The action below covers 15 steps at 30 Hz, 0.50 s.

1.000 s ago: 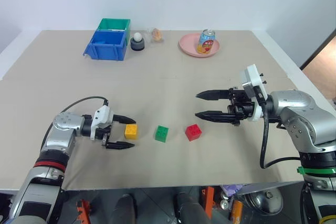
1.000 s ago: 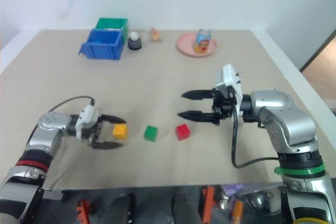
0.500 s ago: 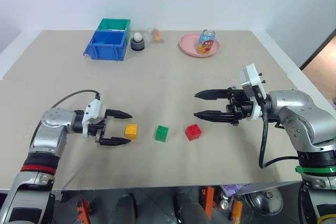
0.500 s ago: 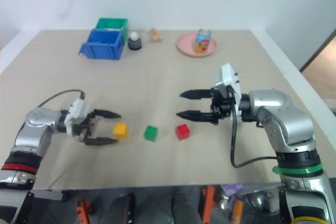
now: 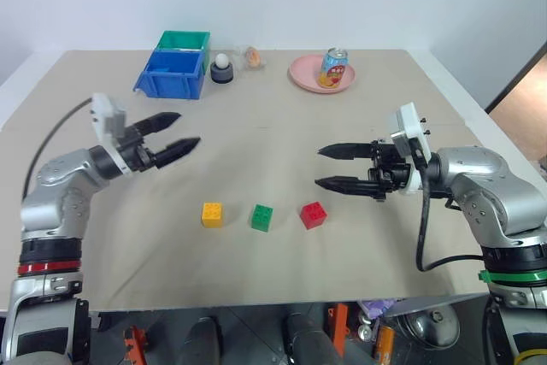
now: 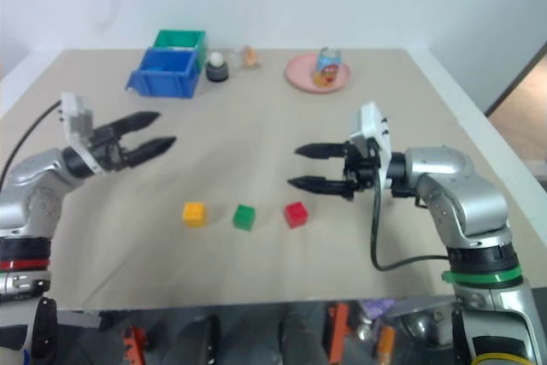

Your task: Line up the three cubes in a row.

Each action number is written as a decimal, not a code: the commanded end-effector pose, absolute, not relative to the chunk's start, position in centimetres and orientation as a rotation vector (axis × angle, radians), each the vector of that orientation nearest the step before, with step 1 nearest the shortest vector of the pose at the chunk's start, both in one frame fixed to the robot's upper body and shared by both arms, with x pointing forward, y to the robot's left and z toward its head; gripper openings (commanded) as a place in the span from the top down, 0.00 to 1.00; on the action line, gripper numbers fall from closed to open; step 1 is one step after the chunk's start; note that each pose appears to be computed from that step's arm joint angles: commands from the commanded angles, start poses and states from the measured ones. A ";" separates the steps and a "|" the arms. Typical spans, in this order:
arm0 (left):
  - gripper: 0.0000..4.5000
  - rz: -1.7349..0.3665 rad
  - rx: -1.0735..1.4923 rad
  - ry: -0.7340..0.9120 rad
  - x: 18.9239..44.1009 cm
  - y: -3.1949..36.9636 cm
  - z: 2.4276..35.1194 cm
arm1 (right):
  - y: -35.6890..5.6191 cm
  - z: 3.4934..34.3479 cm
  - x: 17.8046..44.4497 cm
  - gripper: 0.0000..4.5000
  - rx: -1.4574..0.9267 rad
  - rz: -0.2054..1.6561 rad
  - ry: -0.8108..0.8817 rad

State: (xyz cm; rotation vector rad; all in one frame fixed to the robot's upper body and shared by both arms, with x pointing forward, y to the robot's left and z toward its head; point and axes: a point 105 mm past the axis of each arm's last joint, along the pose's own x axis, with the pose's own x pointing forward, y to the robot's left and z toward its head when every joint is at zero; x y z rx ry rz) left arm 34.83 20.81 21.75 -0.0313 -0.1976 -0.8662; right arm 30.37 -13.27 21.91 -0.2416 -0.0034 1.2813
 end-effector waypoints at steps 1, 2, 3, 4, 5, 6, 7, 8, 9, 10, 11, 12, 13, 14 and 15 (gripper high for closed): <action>0.01 -0.598 -0.069 -0.157 34.3 24.6 20.7 | -16.2 22.4 32.5 0.29 -0.179 1.079 -0.057; 0.01 -0.559 -0.073 -0.142 34.1 25.0 20.3 | -16.7 22.2 32.8 0.29 -0.166 1.048 -0.055; 0.01 -0.531 -0.077 -0.131 33.8 25.2 19.9 | -17.1 21.8 33.1 0.29 -0.159 1.018 -0.050; 0.01 -0.494 -0.076 -0.121 33.4 25.4 19.4 | -17.6 21.3 33.4 0.29 -0.145 0.978 -0.044; 0.01 -0.447 -0.082 -0.113 33.0 25.7 18.9 | -18.2 20.6 33.7 0.29 -0.125 0.932 -0.033; 0.01 -0.395 -0.104 -0.101 32.6 26.1 18.3 | -18.7 19.9 33.9 0.29 -0.103 0.886 -0.027; 0.01 -0.358 -0.131 -0.093 32.3 26.4 17.9 | -19.1 19.5 34.1 0.29 -0.077 0.849 -0.028; 0.01 -0.337 -0.150 -0.088 32.1 26.5 17.7 | -19.3 19.2 34.1 0.29 -0.063 0.827 -0.030; 0.01 -0.309 -0.154 -0.094 31.7 26.7 17.4 | -19.5 18.8 34.2 0.29 -0.045 0.795 -0.028; 0.01 -0.288 -0.165 -0.103 31.4 26.7 17.3 | -19.7 18.3 34.3 0.29 -0.027 0.768 -0.025; 0.01 -0.260 -0.186 -0.108 31.1 26.8 17.1 | -19.8 18.0 34.3 0.29 -0.009 0.744 -0.027; 0.01 -0.233 -0.203 -0.112 30.9 26.9 16.9 | -19.8 17.6 34.3 0.29 0.005 0.720 -0.028; 0.01 -0.206 -0.215 -0.116 30.7 27.0 16.7 | -19.9 17.4 34.4 0.29 0.024 0.697 -0.028; 0.01 -0.183 -0.221 -0.115 30.6 27.1 16.6 | -20.0 17.2 34.5 0.29 0.040 0.678 -0.030; 0.01 -0.169 -0.224 -0.115 30.5 27.2 16.5 | -20.1 17.1 34.5 0.29 0.049 0.666 -0.030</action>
